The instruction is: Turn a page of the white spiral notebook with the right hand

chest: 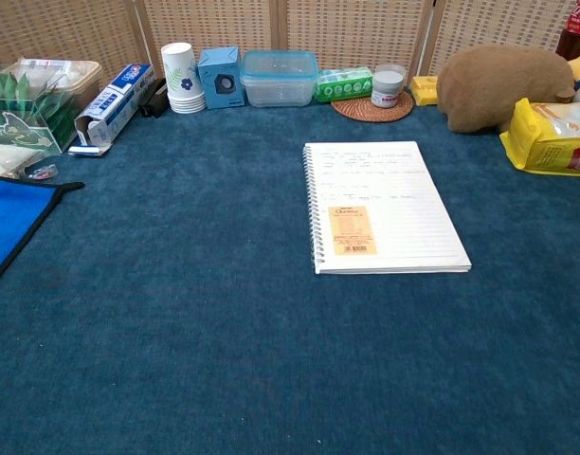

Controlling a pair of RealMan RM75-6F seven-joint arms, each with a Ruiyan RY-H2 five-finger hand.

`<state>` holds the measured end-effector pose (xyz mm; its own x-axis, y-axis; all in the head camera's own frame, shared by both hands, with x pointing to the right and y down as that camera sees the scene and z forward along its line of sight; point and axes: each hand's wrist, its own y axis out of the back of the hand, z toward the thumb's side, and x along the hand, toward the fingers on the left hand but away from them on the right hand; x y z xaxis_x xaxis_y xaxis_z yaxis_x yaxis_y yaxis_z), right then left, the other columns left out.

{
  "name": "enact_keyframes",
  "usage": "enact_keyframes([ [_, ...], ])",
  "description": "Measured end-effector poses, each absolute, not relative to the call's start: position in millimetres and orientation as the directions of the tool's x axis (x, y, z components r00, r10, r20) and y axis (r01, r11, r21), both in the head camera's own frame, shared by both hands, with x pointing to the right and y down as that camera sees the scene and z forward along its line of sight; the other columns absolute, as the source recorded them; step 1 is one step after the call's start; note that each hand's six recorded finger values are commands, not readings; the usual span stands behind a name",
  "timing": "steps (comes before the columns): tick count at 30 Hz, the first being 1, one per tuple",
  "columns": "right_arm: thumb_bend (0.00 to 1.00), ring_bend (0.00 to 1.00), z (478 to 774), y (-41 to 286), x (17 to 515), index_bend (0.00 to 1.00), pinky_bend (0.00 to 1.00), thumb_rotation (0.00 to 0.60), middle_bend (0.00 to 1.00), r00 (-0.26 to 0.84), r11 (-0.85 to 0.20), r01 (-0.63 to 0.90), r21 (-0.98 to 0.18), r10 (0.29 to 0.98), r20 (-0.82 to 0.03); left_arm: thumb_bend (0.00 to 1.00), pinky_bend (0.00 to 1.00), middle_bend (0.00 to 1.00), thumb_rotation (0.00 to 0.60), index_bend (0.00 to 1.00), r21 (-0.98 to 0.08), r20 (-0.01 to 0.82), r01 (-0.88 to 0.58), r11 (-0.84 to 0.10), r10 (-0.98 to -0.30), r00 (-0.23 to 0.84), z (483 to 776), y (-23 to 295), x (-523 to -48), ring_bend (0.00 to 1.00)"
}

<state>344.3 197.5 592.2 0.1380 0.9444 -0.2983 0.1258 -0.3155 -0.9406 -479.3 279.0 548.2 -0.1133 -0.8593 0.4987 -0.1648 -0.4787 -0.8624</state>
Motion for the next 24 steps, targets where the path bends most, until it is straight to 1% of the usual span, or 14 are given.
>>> enact_keyframes([
  [7,0.09,0.04,598.2,199.3,346.2,0.16,0.12,0.600,0.17,0.132,-0.329,0.137,-0.934,0.941,-0.312,0.30,0.00,0.03,0.600,0.15,-0.863,0.498,-0.162,-0.479,-0.861,-0.106,549.5,276.0,-477.6,0.00],
  [12,0.09,0.04,606.2,196.1,335.9,0.16,0.12,0.600,0.17,0.177,-0.350,0.143,-0.926,0.929,-0.324,0.31,0.00,0.03,0.600,0.15,-0.877,0.473,-0.149,-0.457,-0.876,-0.096,542.5,270.5,-476.5,0.00],
  [15,0.08,0.04,613.9,194.2,325.9,0.16,0.12,0.600,0.17,0.208,-0.367,0.142,-0.919,0.919,-0.335,0.31,0.00,0.03,0.600,0.15,-0.882,0.464,-0.140,-0.451,-0.882,-0.083,538.5,266.6,-474.7,0.00],
  [20,0.07,0.04,635.6,192.2,305.3,0.16,0.12,0.600,0.17,0.255,-0.410,0.123,-0.904,0.893,-0.370,0.31,0.00,0.03,0.600,0.14,-0.892,0.442,-0.133,-0.432,-0.895,-0.062,528.3,256.8,-471.1,0.00],
  [24,0.07,0.04,651.4,191.9,293.6,0.16,0.12,0.600,0.17,0.272,-0.431,0.106,-0.896,0.879,-0.391,0.31,0.00,0.03,0.600,0.15,-0.885,0.456,-0.134,-0.445,-0.888,-0.061,531.2,256.2,-470.7,0.00],
])
